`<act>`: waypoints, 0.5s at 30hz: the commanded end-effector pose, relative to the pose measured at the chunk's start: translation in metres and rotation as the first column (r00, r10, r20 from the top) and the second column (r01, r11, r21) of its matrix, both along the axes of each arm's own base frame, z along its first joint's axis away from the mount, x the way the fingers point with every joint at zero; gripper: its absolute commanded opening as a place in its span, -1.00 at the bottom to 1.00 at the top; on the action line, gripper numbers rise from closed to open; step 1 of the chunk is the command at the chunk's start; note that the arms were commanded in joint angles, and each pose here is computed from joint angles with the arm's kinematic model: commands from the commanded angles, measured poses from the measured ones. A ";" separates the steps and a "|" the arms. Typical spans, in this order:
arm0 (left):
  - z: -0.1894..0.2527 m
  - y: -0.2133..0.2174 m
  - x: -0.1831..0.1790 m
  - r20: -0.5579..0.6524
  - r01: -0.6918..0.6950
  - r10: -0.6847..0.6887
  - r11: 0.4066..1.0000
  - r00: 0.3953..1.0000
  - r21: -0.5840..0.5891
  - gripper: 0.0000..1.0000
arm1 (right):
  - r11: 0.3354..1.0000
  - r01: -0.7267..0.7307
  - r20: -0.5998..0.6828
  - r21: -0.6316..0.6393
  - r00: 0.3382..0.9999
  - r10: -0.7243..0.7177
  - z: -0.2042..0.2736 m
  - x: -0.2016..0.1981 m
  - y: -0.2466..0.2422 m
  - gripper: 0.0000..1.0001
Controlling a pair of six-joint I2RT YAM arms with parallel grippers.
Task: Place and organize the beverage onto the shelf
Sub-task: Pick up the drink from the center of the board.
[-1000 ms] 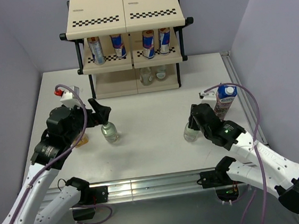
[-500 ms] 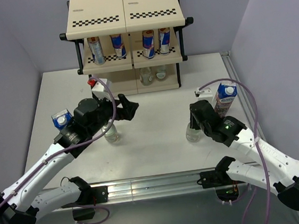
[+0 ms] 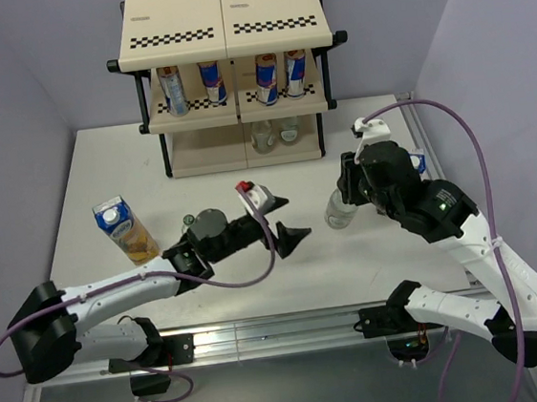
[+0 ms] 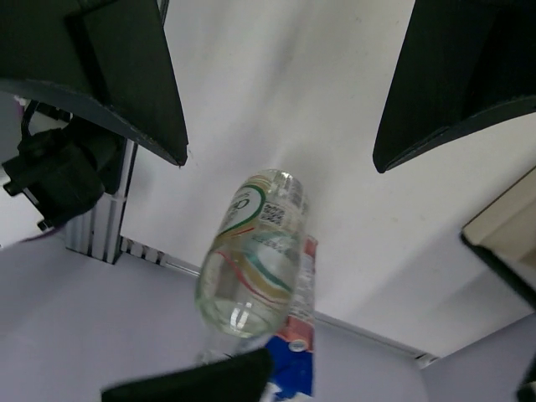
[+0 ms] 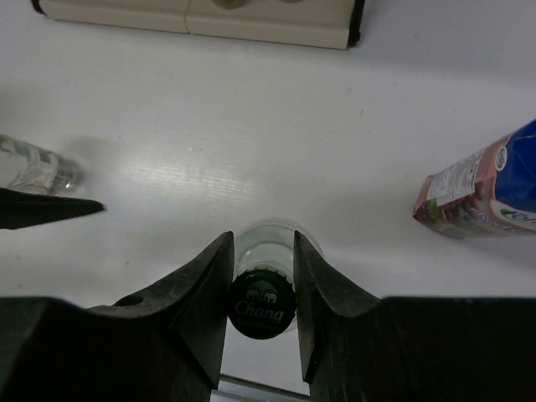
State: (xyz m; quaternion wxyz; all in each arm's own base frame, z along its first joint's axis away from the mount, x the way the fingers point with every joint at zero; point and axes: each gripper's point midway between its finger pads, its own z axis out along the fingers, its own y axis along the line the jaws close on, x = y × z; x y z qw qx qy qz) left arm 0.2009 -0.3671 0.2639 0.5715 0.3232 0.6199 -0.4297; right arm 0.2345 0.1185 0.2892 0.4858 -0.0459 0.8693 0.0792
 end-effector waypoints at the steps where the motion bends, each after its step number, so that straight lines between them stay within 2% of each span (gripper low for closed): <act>1: 0.039 -0.027 -0.019 0.221 0.097 -0.073 0.990 0.972 -0.102 0.99 | 0.993 -0.101 0.103 0.057 0.990 0.095 0.051 -0.006 0.010 -1.00; 9: 0.030 -0.081 -0.033 0.228 0.240 -0.218 0.968 0.949 -0.073 0.99 | 0.981 -0.182 0.104 0.061 0.979 0.175 0.074 -0.019 0.014 -1.00; 12: 0.030 -0.093 -0.030 0.231 0.205 -0.183 0.976 0.956 -0.076 0.99 | 0.973 -0.213 0.116 0.087 0.972 0.203 0.082 -0.025 0.019 -1.00; 15: 0.036 -0.105 -0.031 0.233 0.226 -0.202 0.971 0.951 -0.081 0.99 | 0.969 -0.234 0.111 0.084 0.968 0.224 0.082 -0.027 0.022 -1.00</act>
